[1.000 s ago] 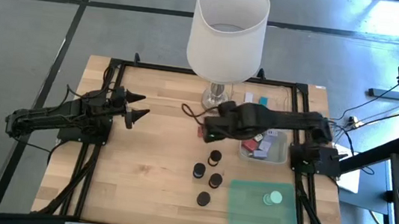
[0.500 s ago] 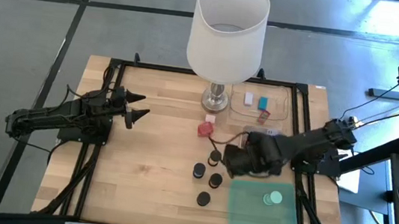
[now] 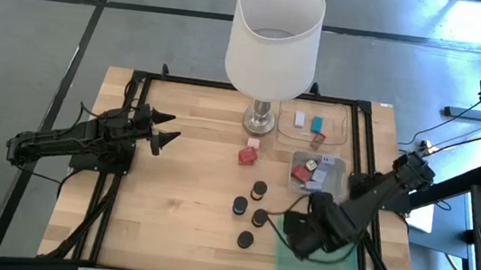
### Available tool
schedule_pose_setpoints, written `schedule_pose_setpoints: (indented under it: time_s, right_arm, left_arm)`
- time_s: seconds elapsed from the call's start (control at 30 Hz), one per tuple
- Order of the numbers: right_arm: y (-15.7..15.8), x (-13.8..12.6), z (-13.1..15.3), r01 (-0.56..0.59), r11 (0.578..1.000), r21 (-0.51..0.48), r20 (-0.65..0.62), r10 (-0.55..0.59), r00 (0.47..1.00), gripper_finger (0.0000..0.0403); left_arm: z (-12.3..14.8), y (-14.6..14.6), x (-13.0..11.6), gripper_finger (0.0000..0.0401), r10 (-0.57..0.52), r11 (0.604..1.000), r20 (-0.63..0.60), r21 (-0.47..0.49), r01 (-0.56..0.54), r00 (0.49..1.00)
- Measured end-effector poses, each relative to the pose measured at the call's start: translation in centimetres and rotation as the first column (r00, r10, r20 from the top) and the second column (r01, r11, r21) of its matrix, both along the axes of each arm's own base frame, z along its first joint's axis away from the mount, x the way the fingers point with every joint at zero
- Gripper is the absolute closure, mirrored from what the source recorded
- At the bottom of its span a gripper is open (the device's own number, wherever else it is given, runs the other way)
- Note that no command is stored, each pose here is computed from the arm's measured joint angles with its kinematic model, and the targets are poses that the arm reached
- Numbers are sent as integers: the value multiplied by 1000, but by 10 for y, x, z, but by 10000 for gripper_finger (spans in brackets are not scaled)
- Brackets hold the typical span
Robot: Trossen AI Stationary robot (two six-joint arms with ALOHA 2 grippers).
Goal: Pick & Place Office items
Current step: Put the purple hourglass into the light blue bin
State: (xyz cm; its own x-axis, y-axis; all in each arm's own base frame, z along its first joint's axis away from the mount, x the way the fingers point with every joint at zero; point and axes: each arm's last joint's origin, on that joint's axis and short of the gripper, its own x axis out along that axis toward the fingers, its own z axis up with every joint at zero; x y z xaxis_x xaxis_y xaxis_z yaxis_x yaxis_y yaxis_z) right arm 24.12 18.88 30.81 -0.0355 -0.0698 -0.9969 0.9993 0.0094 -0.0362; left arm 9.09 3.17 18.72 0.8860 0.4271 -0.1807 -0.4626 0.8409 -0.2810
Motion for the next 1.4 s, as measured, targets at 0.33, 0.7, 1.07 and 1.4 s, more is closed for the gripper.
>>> schedule_pose_setpoints:
  time_s: [0.33,0.7,1.07,1.4]
  right_arm:
    - [31,-4,-28,-101,992,-82,-64,96,993,184]
    - [40,21,-61,-279,950,-140,-73,271,960,183]
    - [37,44,-87,-396,915,-75,-128,385,914,182]
    - [35,46,-102,-406,906,-118,-83,398,913,182]
  left_arm:
    - [0,0,0,54,0,1000,-1,0,0,1000]
    - [0,0,0,54,0,1000,-1,0,0,1000]
    - [0,0,0,54,0,1000,0,0,0,1000]
    - [0,0,0,54,0,1000,-1,0,0,1000]
